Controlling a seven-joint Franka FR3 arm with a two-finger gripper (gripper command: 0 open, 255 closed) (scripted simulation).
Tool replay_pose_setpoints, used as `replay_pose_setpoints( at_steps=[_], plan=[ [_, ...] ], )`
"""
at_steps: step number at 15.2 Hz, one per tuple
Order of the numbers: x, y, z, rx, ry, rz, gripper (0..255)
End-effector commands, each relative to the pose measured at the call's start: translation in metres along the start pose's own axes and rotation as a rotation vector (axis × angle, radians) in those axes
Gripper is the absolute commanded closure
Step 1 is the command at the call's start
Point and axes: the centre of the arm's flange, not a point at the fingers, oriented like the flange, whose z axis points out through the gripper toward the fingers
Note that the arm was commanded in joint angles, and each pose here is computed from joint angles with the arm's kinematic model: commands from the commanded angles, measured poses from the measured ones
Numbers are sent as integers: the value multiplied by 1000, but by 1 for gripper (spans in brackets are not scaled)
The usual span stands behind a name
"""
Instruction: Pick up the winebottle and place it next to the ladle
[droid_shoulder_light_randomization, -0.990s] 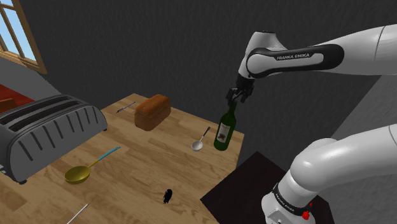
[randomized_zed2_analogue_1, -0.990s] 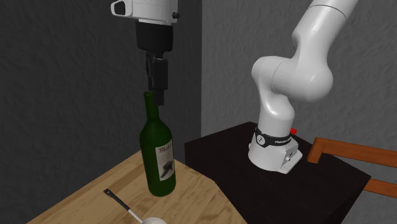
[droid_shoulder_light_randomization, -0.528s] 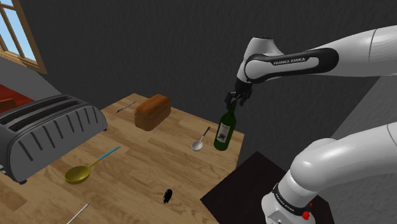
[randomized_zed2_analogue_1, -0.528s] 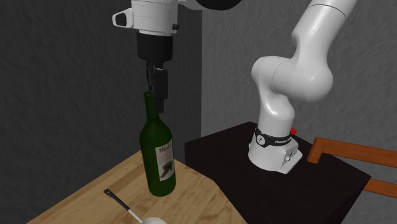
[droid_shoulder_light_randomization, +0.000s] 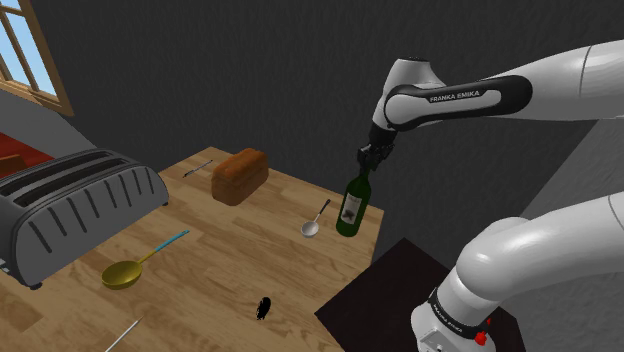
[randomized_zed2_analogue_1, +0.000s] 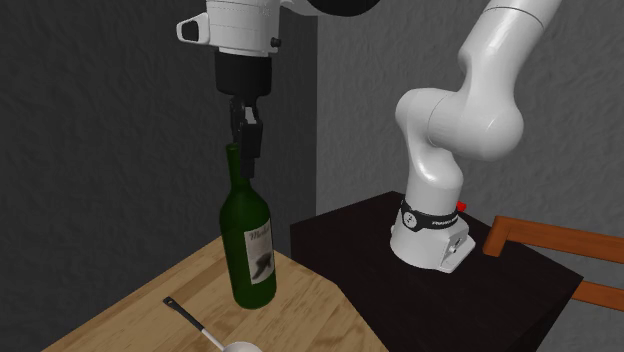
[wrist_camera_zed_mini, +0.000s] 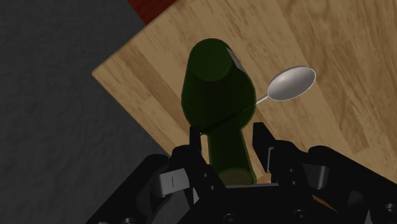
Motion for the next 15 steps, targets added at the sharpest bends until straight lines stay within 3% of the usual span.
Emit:
replay_pose_setpoints(
  at_steps=[1,6,15],
  plan=[
    [0,0,0,0,-1,0,255],
    [0,0,0,0,0,0,255],
    [5,2,-47,0,0,0,255]
  ],
)
